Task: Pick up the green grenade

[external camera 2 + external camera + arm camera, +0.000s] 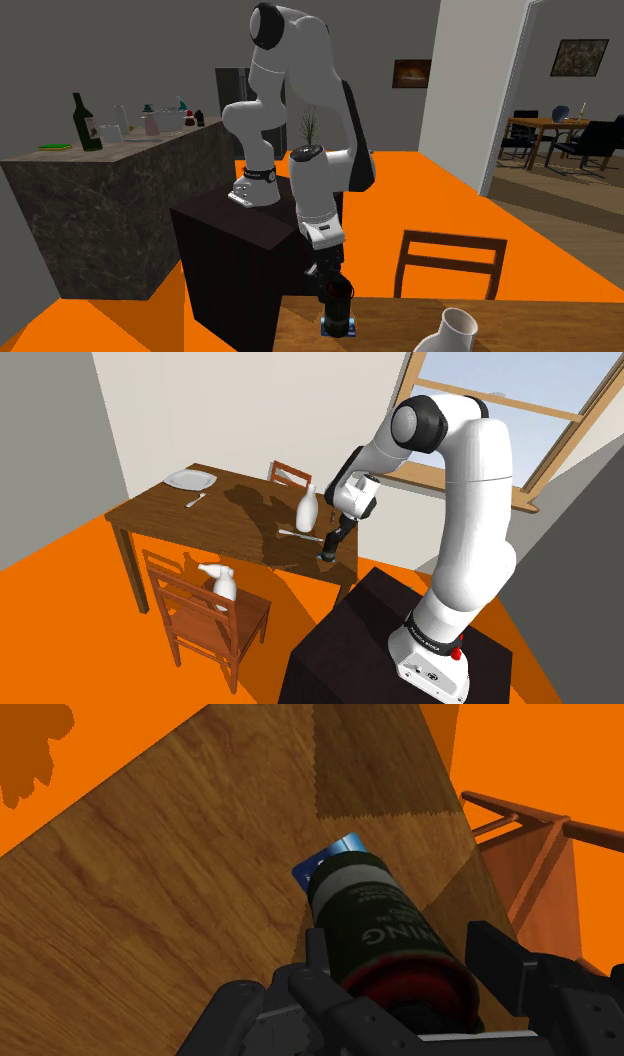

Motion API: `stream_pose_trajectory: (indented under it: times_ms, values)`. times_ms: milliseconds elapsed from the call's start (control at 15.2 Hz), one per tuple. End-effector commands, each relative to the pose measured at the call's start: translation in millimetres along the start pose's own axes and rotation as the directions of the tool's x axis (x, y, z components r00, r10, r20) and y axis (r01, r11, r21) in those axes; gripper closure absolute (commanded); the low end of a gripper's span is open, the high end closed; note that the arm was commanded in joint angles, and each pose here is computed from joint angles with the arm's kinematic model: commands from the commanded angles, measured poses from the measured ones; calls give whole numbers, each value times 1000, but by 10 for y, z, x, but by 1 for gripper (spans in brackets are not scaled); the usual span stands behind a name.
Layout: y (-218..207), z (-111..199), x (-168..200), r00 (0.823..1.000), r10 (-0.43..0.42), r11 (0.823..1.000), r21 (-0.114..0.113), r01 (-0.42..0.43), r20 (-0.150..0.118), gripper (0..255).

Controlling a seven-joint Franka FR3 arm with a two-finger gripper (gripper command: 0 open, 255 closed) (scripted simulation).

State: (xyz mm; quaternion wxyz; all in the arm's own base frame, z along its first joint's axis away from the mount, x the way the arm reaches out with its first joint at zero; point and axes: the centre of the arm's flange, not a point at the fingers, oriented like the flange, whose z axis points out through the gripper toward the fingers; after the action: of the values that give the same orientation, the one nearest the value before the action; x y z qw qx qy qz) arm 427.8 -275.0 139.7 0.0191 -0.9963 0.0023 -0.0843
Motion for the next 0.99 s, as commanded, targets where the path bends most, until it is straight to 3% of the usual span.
stream_pose_trajectory:
  times_ms: [0,198,924]
  values:
    - [3,0,-2,1000,0,1000,-1,0,0,255]
    - [2,6,3,1000,0,1000,-1,0,0,255]
    - [-20,-566,100,1000,0,1000,-1,0,0,255]
